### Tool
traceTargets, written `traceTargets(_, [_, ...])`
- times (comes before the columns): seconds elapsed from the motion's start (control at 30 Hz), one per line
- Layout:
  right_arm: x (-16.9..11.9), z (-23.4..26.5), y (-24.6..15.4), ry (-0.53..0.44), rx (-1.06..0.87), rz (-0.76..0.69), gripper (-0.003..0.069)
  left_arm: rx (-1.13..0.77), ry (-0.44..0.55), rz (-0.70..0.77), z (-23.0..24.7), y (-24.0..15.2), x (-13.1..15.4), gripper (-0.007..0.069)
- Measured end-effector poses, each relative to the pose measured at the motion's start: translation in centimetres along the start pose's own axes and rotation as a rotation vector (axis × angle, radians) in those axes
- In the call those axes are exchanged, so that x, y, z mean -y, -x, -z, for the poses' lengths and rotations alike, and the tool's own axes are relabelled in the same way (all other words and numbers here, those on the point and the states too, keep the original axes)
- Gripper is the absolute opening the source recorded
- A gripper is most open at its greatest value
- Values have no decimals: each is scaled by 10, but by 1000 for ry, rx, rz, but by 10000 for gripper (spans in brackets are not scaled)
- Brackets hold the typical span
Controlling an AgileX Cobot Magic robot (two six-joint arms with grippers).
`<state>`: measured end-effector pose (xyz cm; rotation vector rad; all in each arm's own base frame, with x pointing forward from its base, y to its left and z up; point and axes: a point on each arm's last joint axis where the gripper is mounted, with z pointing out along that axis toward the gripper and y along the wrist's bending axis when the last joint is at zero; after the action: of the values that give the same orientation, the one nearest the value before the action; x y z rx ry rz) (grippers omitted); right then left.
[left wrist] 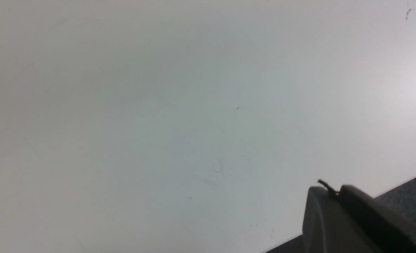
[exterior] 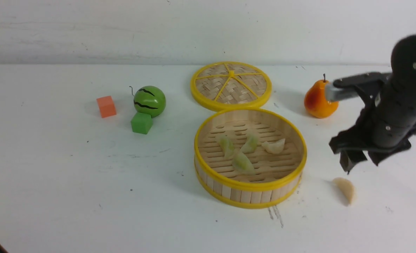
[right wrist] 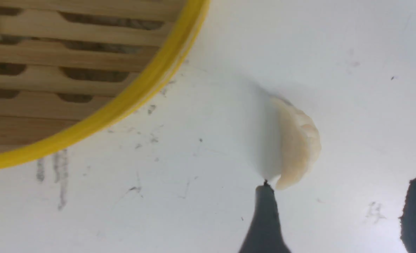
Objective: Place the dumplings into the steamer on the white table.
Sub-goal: 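Reach for and grasp a dumpling lying on the table beside the steamer, then place the dumpling in the bamboo steamer basket with the right gripper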
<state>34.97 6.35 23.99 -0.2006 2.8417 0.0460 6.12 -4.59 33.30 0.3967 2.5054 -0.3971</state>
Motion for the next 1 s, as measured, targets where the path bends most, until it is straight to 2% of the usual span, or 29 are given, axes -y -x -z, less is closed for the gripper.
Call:
traceTargets(0.23, [6, -52, -4, -9, 19, -7, 479, 2, -1, 0, 0, 0, 0, 41])
traceTargets(0.37, [6, -71, -5, -11, -3, -4, 442, 2, -1, 0, 0, 0, 0, 42])
traceTargets(0.47, [6, -80, -7, -13, -33, -3, 342, 2, -1, 0, 0, 0, 0, 48])
traceTargets(0.57, [6, -80, -8, -13, -41, -3, 198, 2, -1, 0, 0, 0, 0, 49])
traceTargets(0.6, [6, -79, -8, -16, -44, -1, 187, 1, -1, 0, 0, 0, 0, 49])
traceTargets(0.8, [-3, -43, 1, -19, -18, 42, 198, 1, -1, 0, 0, 0, 0, 49])
traceTargets(0.9, [-22, -7, 15, 4, 81, 93, 198, 2, -1, 0, 0, 0, 0, 50])
traceTargets(1.0, [-55, 29, 29, 58, 194, 169, 198, 9, -5, 0, 0, 1, 0, 53])
